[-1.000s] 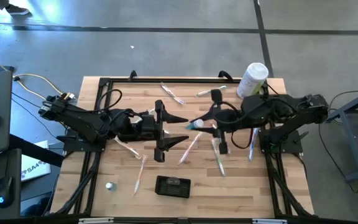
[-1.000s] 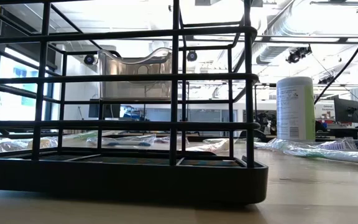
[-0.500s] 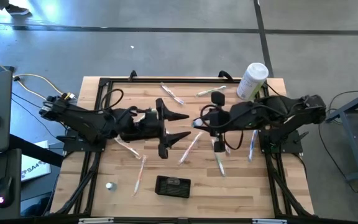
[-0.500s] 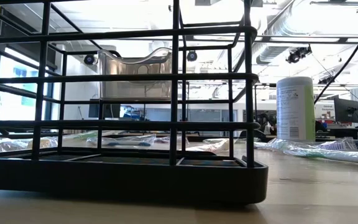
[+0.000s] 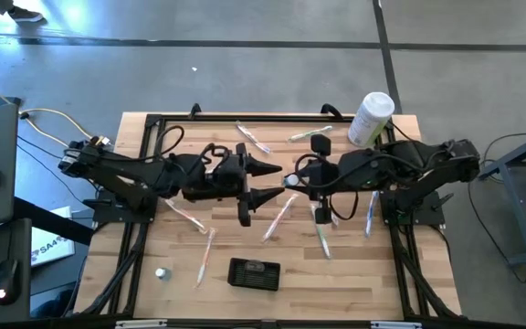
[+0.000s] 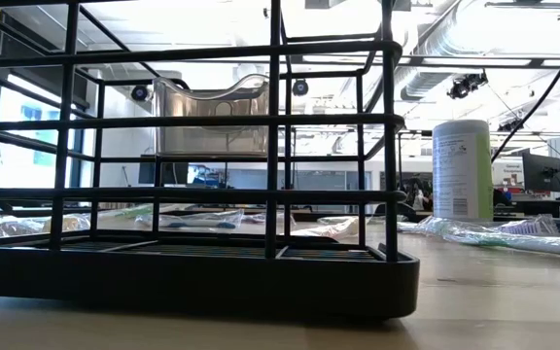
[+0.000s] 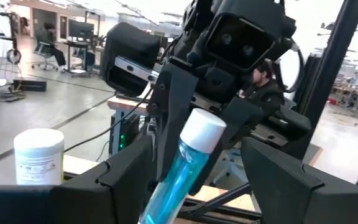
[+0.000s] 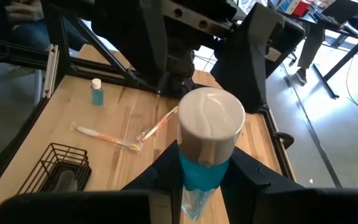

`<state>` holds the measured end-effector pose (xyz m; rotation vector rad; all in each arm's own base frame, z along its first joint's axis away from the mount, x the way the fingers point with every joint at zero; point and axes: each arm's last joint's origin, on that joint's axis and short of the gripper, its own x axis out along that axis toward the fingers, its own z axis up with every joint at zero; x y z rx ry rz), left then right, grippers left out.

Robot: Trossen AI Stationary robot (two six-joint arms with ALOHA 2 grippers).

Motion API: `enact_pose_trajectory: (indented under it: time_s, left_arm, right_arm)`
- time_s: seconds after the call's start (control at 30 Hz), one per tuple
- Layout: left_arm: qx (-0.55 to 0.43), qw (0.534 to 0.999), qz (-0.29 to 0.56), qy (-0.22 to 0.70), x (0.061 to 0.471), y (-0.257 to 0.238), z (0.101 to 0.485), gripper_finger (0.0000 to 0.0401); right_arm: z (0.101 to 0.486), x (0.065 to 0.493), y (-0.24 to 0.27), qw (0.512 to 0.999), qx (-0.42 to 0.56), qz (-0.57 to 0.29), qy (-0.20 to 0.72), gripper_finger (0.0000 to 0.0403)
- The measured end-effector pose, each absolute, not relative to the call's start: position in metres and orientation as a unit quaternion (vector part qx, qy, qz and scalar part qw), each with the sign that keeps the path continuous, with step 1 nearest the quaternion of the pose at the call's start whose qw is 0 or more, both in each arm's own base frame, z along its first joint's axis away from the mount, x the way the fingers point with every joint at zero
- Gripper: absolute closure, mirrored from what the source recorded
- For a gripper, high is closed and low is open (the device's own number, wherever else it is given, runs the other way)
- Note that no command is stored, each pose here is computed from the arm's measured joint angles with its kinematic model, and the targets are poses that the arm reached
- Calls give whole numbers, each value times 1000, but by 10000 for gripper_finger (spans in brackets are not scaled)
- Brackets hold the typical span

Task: Pick & Place toothbrushing station
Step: Put the right blue mouthwash into the black wire organizer

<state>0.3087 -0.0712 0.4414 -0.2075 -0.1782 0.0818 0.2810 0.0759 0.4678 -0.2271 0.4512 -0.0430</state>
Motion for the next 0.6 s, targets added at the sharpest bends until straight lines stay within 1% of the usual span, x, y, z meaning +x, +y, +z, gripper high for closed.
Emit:
enact_pose_trajectory:
  time_s: [0.13, 0.33, 0.47, 0.6]
  left_arm:
    - [-98, 991, 46, -80, 316, -68, 435, 159]
    - [-39, 995, 43, -76, 323, -70, 430, 159]
    - [-35, 995, 42, -81, 323, -70, 431, 159]
    - [-23, 996, 43, -77, 324, -70, 430, 159]
  right_arm:
    - [466, 283, 76, 968, -112, -20, 225, 332]
    - [462, 289, 77, 966, -108, -7, 233, 332]
    - [460, 295, 71, 967, -93, -9, 237, 332]
    - [458, 297, 68, 967, -82, 8, 241, 332]
